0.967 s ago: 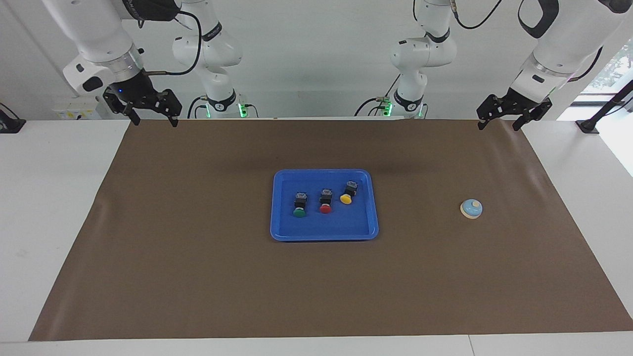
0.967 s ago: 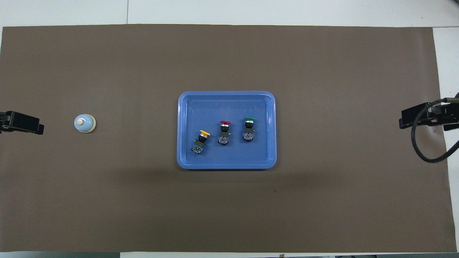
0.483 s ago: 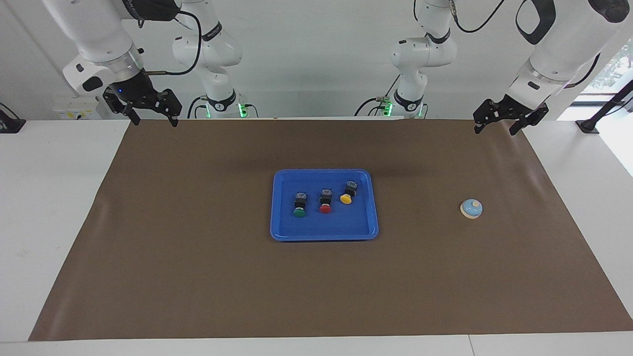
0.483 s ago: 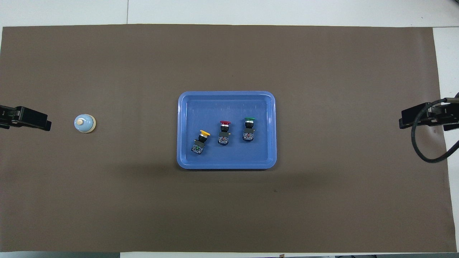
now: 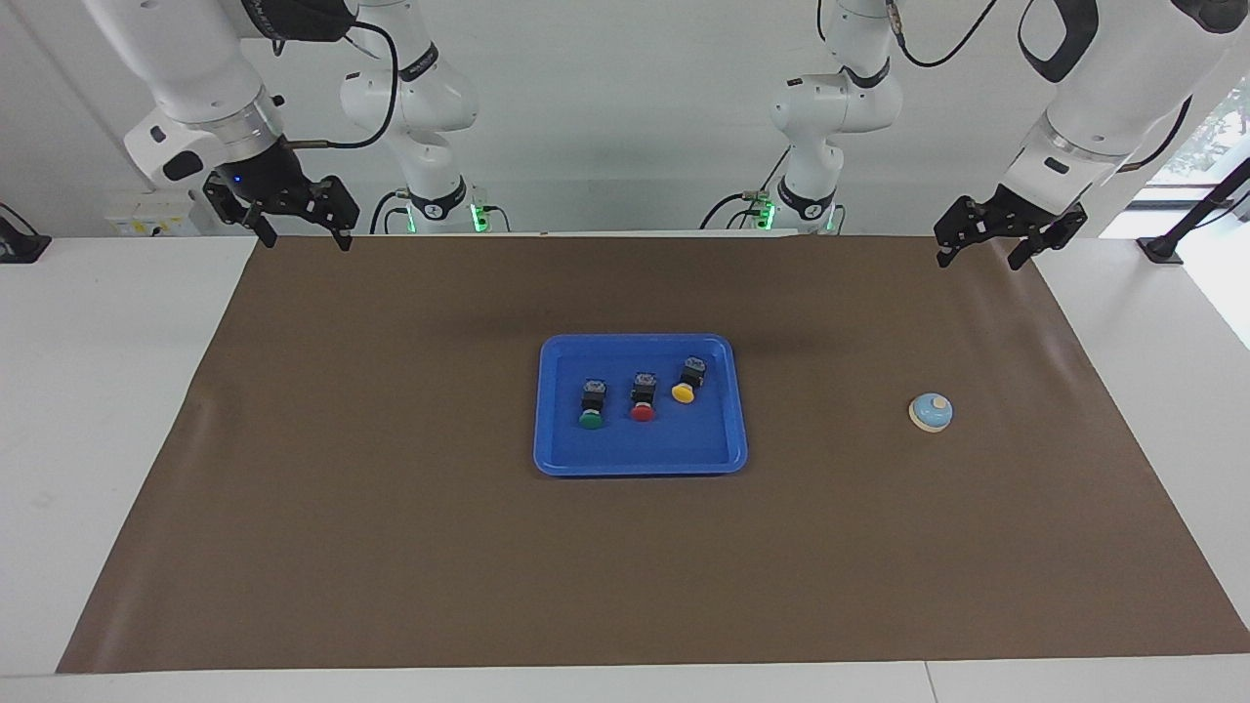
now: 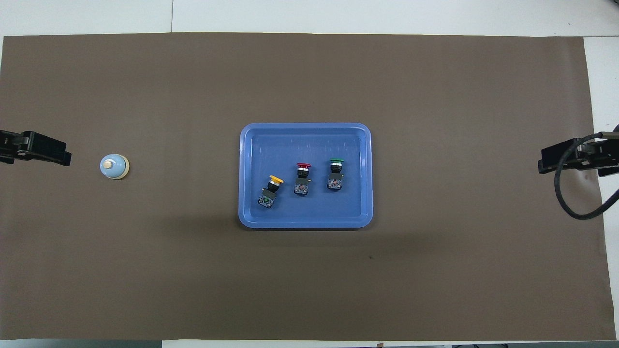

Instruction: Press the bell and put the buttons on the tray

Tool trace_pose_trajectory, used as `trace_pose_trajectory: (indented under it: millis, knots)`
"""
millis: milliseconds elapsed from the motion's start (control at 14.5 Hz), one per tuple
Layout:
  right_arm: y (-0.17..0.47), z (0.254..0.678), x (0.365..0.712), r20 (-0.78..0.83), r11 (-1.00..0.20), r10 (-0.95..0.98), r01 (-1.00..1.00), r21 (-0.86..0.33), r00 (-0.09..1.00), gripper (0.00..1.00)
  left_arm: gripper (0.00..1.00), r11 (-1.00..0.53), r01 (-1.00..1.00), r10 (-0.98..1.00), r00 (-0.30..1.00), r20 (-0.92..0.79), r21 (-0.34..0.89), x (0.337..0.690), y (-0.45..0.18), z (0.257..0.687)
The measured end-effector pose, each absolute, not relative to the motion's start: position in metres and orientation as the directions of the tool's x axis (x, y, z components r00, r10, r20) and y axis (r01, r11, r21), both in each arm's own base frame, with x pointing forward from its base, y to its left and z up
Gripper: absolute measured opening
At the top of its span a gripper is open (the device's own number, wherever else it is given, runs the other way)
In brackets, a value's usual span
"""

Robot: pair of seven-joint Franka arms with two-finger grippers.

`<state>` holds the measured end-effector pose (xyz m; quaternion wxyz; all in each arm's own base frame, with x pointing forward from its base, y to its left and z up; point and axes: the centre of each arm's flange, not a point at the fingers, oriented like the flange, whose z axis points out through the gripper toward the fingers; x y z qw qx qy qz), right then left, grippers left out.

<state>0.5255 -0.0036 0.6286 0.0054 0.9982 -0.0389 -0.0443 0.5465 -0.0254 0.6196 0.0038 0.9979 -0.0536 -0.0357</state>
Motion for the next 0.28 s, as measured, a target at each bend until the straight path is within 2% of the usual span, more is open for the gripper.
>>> trace_pose_trajectory:
  millis: [276]
  knots:
    - [-0.0036,0.6286,0.5255,-0.088,-0.997,-0.078,-0.077,0.014,0.993,1.00,1.00,-0.997,-0.077,-0.078,0.995,-0.067,0.009,0.5467,-0.0253,0.6214]
